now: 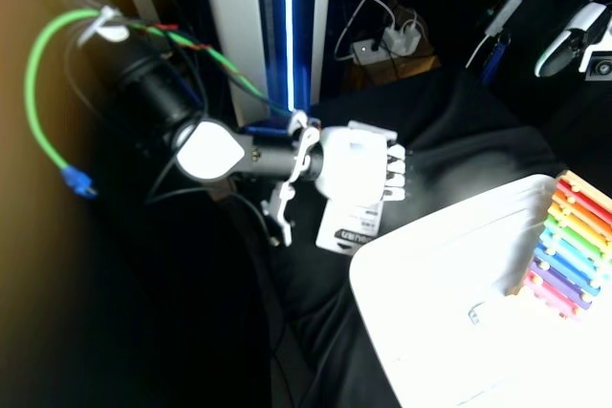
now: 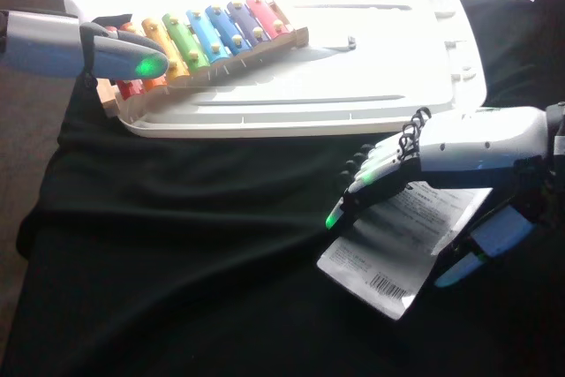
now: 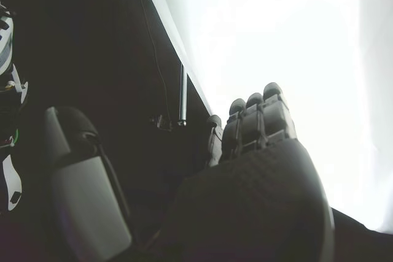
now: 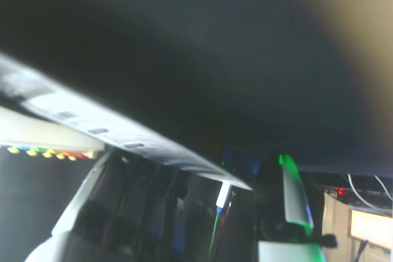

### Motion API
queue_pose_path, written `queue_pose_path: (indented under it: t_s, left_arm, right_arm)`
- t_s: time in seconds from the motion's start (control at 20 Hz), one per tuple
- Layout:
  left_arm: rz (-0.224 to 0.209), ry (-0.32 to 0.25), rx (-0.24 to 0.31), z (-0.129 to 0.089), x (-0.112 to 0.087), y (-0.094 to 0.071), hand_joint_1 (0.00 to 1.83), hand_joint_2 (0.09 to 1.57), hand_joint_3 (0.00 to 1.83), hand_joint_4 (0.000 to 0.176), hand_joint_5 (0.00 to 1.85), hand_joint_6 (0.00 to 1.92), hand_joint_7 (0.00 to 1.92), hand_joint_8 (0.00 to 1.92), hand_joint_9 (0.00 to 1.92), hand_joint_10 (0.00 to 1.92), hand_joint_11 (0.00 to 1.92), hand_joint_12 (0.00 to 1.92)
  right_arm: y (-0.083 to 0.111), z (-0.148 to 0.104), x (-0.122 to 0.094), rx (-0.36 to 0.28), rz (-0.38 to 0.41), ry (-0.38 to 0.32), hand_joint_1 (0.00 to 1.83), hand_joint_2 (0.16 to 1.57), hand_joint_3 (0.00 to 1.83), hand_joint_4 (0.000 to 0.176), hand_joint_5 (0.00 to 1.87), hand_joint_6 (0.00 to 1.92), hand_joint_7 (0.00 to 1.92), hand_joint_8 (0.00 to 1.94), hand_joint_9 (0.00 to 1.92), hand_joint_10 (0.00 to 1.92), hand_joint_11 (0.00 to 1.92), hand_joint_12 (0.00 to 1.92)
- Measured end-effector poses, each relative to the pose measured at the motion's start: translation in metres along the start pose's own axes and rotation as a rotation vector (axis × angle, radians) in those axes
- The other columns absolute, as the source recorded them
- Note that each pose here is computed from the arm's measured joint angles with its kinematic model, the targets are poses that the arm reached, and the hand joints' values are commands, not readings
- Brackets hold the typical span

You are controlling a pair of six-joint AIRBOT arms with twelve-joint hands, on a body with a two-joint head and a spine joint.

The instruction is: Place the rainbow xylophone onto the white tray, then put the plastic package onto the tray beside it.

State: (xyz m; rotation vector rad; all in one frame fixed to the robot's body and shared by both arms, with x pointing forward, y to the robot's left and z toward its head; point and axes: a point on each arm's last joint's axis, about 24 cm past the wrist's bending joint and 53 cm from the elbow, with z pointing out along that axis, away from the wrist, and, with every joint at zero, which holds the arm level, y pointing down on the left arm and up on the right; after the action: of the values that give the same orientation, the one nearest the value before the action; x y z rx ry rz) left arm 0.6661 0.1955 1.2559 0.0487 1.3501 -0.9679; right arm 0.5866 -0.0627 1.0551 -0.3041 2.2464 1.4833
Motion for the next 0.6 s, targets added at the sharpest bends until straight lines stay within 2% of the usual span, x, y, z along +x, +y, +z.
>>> queue_pose_path:
  t_s: [0.05, 0.1, 0.15, 0.2, 0.25, 0.3, 0.45, 0.5, 0.55, 0.6]
  left_arm:
    - [0.0, 0.001, -0.001, 0.0, 0.0002, 0.0002, 0.77, 0.75, 0.0, 0.071, 0.0, 0.0, 0.07, 0.01, 0.04, 0.01, 0.0, 0.0]
    - [0.0, 0.001, -0.001, 0.0, 0.0001, 0.0001, 0.77, 0.76, 0.0, 0.071, 0.0, 0.0, 0.06, 0.0, 0.03, 0.01, 0.0, 0.0]
    - [0.0, 0.001, -0.001, 0.0, 0.0002, 0.0002, 0.77, 0.76, 0.0, 0.071, 0.0, 0.0, 0.06, 0.0, 0.03, 0.01, 0.0, 0.0]
    - [0.0, 0.0, -0.001, 0.0, 0.0001, 0.0003, 0.78, 0.75, 0.0, 0.073, 0.0, 0.0, 0.05, 0.0, 0.03, 0.0, 0.0, 0.0]
    - [0.0, 0.001, -0.001, 0.0, 0.0002, 0.0003, 0.78, 0.75, 0.0, 0.09, 0.0, 0.0, 0.05, 0.0, 0.02, 0.0, 0.0, 0.0]
    - [0.002, 0.002, 0.001, 0.0, 0.0005, -0.0002, 0.78, 0.74, 0.0, 0.092, 0.0, 0.0, 0.05, 0.0, 0.02, 0.0, 0.0, 0.0]
    - [0.002, 0.004, -0.002, -0.0001, 0.001, 0.0004, 0.79, 0.74, 0.0, 0.09, 0.0, 0.0, 0.05, 0.0, 0.02, 0.0, 0.0, 0.0]
    - [0.002, 0.007, -0.003, -0.0007, 0.002, 0.0009, 0.79, 0.74, 0.0, 0.077, 0.0, 0.0, 0.06, 0.01, 0.03, 0.01, 0.0, 0.0]
    - [0.003, 0.01, -0.005, -0.0007, 0.0027, 0.0014, 0.78, 0.74, 0.0, 0.078, 0.0, 0.0, 0.06, 0.01, 0.02, 0.0, 0.0, 0.0]
    - [0.003, 0.01, -0.004, -0.0007, 0.0027, 0.0013, 0.78, 0.74, 0.0, 0.078, 0.0, 0.0, 0.06, 0.01, 0.02, 0.0, 0.0, 0.0]
  right_arm:
    - [0.0027, 0.0011, 0.0018, -0.005, -0.005, 0.006, 1.15, 1.38, 0.0, 0.0, 0.6, 1.45, 0.45, 1.94, 0.4, 1.91, 0.66, 1.89]
    - [0.0039, 0.0015, 0.0032, -0.005, -0.012, 0.012, 1.23, 1.39, 0.0, 0.0, 0.44, 1.54, 0.47, 1.84, 0.4, 1.92, 0.68, 1.91]
    - [0.004, 0.0016, 0.0034, -0.005, -0.005, 0.012, 1.23, 1.39, 0.0, 0.0, 0.44, 1.54, 0.47, 1.84, 0.4, 1.92, 0.68, 1.91]
    - [0.0033, 0.0016, 0.0046, -0.003, -0.009, 0.017, 1.07, 1.37, 0.0, 0.0, 0.53, 1.61, 0.3, 1.92, 0.45, 1.92, 0.75, 1.92]
    - [0.0027, 0.0014, 0.0054, 0.0, -0.016, 0.021, 1.54, 1.19, 0.0, 0.0, 0.4, 1.81, 0.29, 1.94, 0.55, 1.92, 0.9, 1.92]
    - [0.0012, 0.0012, 0.0056, 0.006, -0.023, 0.022, 1.58, 1.16, 0.0, 0.0, 0.34, 1.9, 0.32, 1.94, 0.59, 1.92, 0.95, 1.92]
    - [-0.0004, 0.0012, 0.0051, 0.012, -0.023, 0.019, 1.54, 1.16, 0.0, 0.0, 0.36, 1.92, 0.4, 1.94, 0.65, 1.92, 1.01, 1.92]
    - [-0.0004, 0.0012, 0.005, 0.013, -0.023, 0.019, 1.59, 1.14, 0.0, 0.039, 0.41, 1.92, 0.51, 1.94, 0.7, 1.92, 1.08, 1.92]
    - [-0.0004, 0.0012, 0.0049, 0.013, -0.022, 0.019, 1.58, 1.13, 0.0, 0.048, 0.44, 1.92, 0.55, 1.94, 0.74, 1.92, 1.11, 1.92]
    - [-0.0003, 0.0012, 0.0048, 0.012, -0.022, 0.018, 1.58, 1.13, 0.0, 0.048, 0.44, 1.92, 0.55, 1.94, 0.74, 1.92, 1.11, 1.92]
